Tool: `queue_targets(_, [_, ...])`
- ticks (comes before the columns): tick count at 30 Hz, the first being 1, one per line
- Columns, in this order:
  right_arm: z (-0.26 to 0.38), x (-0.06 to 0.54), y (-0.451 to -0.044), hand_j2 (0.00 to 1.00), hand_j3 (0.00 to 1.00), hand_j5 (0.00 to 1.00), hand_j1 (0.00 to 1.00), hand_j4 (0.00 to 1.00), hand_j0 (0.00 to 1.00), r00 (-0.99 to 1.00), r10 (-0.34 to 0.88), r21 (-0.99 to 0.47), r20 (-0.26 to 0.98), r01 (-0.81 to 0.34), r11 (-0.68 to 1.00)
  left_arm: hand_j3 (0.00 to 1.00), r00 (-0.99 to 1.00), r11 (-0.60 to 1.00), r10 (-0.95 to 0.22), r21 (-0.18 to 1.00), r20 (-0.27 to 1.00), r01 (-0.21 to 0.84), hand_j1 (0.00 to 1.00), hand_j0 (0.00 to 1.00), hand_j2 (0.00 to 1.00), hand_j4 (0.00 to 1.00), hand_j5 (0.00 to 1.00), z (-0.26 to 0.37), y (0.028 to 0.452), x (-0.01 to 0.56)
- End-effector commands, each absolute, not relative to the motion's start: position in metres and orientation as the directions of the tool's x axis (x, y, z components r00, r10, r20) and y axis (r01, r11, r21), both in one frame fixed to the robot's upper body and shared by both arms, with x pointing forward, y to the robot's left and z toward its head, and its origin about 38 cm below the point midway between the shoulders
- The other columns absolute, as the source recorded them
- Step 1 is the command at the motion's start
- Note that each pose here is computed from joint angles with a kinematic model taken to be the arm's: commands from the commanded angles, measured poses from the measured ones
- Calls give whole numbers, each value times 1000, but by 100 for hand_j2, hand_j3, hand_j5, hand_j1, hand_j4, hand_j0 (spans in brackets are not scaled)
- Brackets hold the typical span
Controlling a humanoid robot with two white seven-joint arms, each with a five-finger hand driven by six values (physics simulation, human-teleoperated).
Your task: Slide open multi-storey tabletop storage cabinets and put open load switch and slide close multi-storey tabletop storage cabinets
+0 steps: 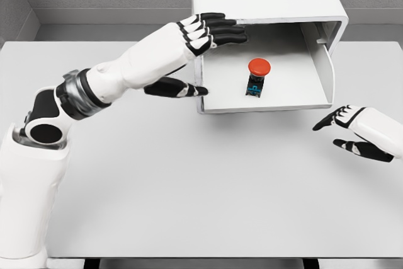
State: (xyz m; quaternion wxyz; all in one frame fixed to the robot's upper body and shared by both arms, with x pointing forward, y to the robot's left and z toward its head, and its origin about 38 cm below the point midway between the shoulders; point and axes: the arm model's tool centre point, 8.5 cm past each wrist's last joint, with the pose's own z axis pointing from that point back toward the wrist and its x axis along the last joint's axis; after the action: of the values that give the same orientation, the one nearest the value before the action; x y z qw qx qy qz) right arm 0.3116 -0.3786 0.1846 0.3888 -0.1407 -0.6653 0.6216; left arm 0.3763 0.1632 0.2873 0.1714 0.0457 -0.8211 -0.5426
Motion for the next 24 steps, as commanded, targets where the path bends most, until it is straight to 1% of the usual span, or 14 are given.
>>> queue_targets(1, [185,311,-374,66,66,66,66,66,66,-662,661,-934,353,-296,202,100,-913,427,-343,902,220,57,100,100,100,100,100,305,221,379])
queue_targets(2, [187,310,-371,66,66,66,66,66,66,-671,652,-935,352,-293,202,100,-889,444,-387,894,245,53,100,100,100,100,100,299,245,376])
queue_targets(4, [186,310,-369,66,66,66,66,66,66,-672,650,-933,355,-292,208,100,-807,465,-501,884,311,52,100,100,100,100,100,277,304,361])
queue_targets(6, [185,310,-369,66,66,66,66,66,66,-672,649,-933,356,-294,208,100,-729,493,-580,869,363,41,100,100,100,100,100,260,344,350])
queue_targets(8, [184,310,-367,66,66,66,66,66,66,-672,646,-932,361,-289,220,100,-618,539,-631,838,470,86,100,100,100,100,100,224,382,351])
queue_targets(10, [184,310,-367,66,66,66,66,66,66,-671,647,-931,363,-290,222,100,-525,577,-655,808,544,119,100,100,100,100,100,194,408,350])
queue_targets(13, [183,311,-364,66,66,66,66,66,66,-673,642,-930,366,-285,232,100,-434,596,-666,783,607,179,100,100,100,100,100,158,422,347])
queue_targets(15, [182,311,-363,66,66,66,66,66,66,-674,641,-930,367,-284,234,100,-409,573,-687,794,601,204,100,100,100,100,100,147,420,347])
queue_targets(20, [182,312,-363,66,66,66,66,66,66,-674,640,-930,368,-283,236,100,-388,576,-688,787,613,222,100,100,100,100,100,138,421,344])
queue_targets(24, [184,318,-353,66,66,66,66,66,66,-694,623,-933,360,-270,238,100,-383,569,-690,787,614,238,100,100,100,100,100,132,418,344])
